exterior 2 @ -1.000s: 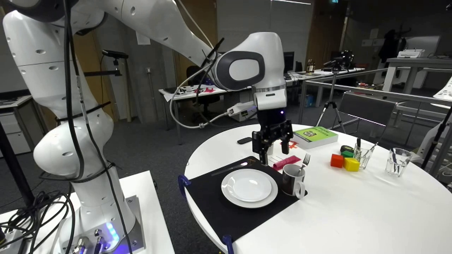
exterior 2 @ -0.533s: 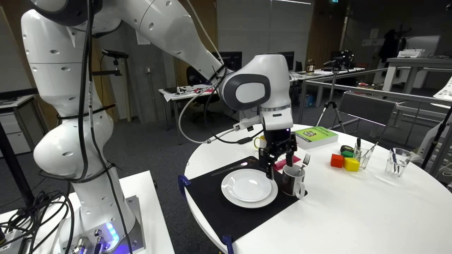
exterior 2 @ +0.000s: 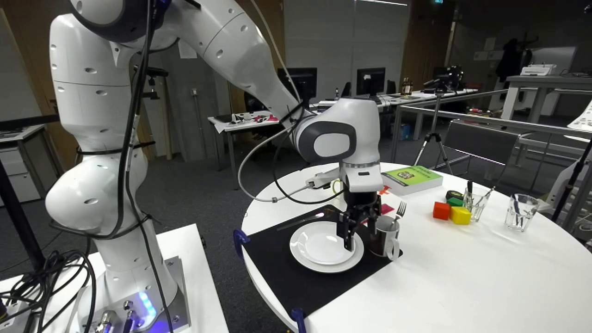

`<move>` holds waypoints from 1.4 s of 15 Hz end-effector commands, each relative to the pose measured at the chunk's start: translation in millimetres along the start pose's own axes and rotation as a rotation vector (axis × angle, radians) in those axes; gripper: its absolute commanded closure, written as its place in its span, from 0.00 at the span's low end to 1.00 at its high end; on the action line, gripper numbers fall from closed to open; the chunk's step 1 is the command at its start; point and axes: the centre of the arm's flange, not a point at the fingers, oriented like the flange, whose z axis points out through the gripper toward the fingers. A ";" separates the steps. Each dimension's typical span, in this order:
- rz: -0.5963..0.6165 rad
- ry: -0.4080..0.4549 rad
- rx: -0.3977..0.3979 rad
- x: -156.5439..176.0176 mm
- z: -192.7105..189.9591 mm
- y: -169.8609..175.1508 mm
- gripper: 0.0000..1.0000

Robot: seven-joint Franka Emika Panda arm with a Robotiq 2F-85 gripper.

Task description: Move the plate slightly to the left

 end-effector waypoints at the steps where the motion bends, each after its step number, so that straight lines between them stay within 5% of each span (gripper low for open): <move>1: 0.027 -0.050 0.019 11.7 9.1 -9.2 0.00; 10: 0.037 -0.013 0.000 0.3 17.2 -5.6 0.00; 21: 0.028 0.085 0.059 -21.5 75.4 -32.1 0.00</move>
